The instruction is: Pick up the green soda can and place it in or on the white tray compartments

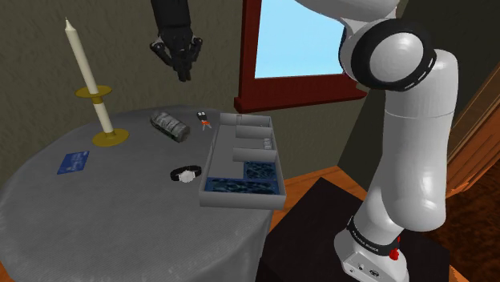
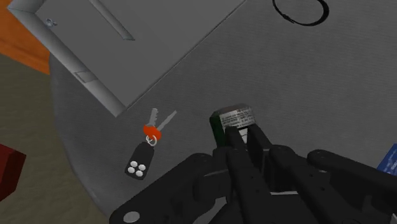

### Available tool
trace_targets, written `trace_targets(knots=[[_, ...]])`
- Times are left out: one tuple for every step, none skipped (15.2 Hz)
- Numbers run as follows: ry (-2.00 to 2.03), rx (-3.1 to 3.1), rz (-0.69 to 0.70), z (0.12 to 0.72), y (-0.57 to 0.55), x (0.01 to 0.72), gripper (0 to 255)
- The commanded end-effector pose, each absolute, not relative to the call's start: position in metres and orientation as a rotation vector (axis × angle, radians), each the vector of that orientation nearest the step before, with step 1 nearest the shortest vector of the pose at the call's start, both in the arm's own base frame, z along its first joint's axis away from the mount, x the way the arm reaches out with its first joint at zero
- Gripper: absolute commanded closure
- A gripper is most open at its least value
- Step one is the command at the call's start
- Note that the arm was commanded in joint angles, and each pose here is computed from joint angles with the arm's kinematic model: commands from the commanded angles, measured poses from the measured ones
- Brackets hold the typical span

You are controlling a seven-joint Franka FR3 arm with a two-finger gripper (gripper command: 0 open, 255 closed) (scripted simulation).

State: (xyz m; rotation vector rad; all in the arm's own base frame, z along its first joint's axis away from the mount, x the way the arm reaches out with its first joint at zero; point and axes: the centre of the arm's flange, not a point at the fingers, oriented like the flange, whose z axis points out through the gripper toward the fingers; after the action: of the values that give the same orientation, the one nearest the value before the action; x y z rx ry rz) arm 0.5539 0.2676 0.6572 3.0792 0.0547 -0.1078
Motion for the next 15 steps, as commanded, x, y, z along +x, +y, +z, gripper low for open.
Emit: trace_targets(knots=[[0.055,3.079,-0.108,0.657,0.268,0.554,255],[0.055,3.079,-0.108,0.657,0.268,0.554,0],[0.055,3.068,-0.046,0.645,0.273,0.549,0],[0.056,3.055,0.016,0.632,0.279,0.545,0],[0.056,3.041,0.077,0.619,0.284,0.541,0],[0.057,3.026,0.137,0.606,0.289,0.538,0],[0.057,3.009,0.197,0.593,0.294,0.535,0],[0.057,2.992,0.256,0.579,0.299,0.533,0],[0.058,2.973,0.315,0.566,0.303,0.531,0],[0.058,2.954,0.374,0.552,0.307,0.530,0],[0.058,2.933,0.431,0.538,0.312,0.530,0],[0.059,2.911,0.488,0.525,0.316,0.530,0],[0.059,2.889,0.545,0.511,0.320,0.530,0],[0.059,2.871,0.586,0.500,0.322,0.531,0],[0.059,2.871,0.586,0.496,0.321,0.533,0]])
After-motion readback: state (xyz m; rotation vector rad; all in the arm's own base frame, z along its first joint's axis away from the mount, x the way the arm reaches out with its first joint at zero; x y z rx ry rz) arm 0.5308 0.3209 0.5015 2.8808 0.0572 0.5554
